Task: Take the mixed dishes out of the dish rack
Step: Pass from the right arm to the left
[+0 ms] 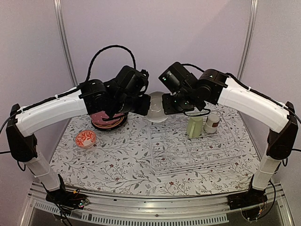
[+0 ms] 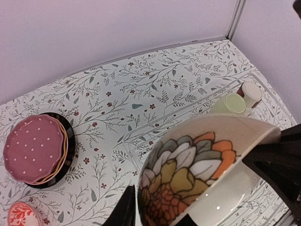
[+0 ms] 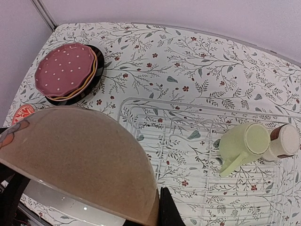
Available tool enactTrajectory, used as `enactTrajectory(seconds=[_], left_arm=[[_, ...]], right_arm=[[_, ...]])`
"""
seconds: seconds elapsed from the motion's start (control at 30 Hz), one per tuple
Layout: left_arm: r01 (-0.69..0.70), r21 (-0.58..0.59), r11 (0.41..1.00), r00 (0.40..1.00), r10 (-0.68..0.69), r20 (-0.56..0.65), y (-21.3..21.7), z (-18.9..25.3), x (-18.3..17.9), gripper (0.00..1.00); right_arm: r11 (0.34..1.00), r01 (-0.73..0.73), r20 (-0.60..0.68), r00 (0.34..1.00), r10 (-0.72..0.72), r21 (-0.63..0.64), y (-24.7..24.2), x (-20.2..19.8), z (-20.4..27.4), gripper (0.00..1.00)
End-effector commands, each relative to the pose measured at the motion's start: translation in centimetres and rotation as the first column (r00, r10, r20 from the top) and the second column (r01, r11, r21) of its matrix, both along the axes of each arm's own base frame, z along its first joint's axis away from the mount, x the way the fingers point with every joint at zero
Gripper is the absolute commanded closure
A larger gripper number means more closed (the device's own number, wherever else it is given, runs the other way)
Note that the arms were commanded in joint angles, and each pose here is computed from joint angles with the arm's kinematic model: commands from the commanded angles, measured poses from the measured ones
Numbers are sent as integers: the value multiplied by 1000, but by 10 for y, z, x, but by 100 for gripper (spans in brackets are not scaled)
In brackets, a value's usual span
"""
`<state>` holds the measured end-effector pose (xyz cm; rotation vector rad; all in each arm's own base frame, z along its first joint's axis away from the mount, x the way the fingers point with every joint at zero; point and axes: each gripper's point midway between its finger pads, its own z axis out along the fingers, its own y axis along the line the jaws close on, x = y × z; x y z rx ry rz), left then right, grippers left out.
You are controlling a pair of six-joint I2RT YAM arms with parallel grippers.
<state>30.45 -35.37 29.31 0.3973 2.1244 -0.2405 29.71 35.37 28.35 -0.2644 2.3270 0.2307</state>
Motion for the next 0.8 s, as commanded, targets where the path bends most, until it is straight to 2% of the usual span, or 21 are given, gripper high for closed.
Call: enactTrajectory(seconds=[0.0,0.07,0.1,0.17,0.2,0.3,0.47,0.77], left_arm=[[-3,-6,1000,1000,3,-6,-5,-3,2,85],[-4,-12,1000,1000,4,-5,-5,-1,2,92],[-3,-13,1000,1000,3,-4,-5,0,2,95],[-5,-14,1000,1000,5,-1,-4,1,2,100],[-9,-16,1000,1000,9,1,-3,2,3,100],[-16,-22,1000,1000,16,3,-2,4,3,100],[-50,-30,998,999,50,-5,5,4,6,100],[-122,-41,992,991,119,-57,31,-4,19,100]], right_arm=[[993,-3,44,999,-3,117,14,2,28,96],[994,-3,45,999,-3,113,13,2,27,91],[994,-2,47,999,-3,113,13,1,28,84],[994,2,49,999,-8,110,11,2,28,65],[994,5,53,999,-11,111,10,1,29,58],[994,14,61,998,-21,112,7,2,30,48],[992,14,70,997,-23,125,3,0,36,36],[984,-43,90,996,27,173,-5,-12,46,33]])
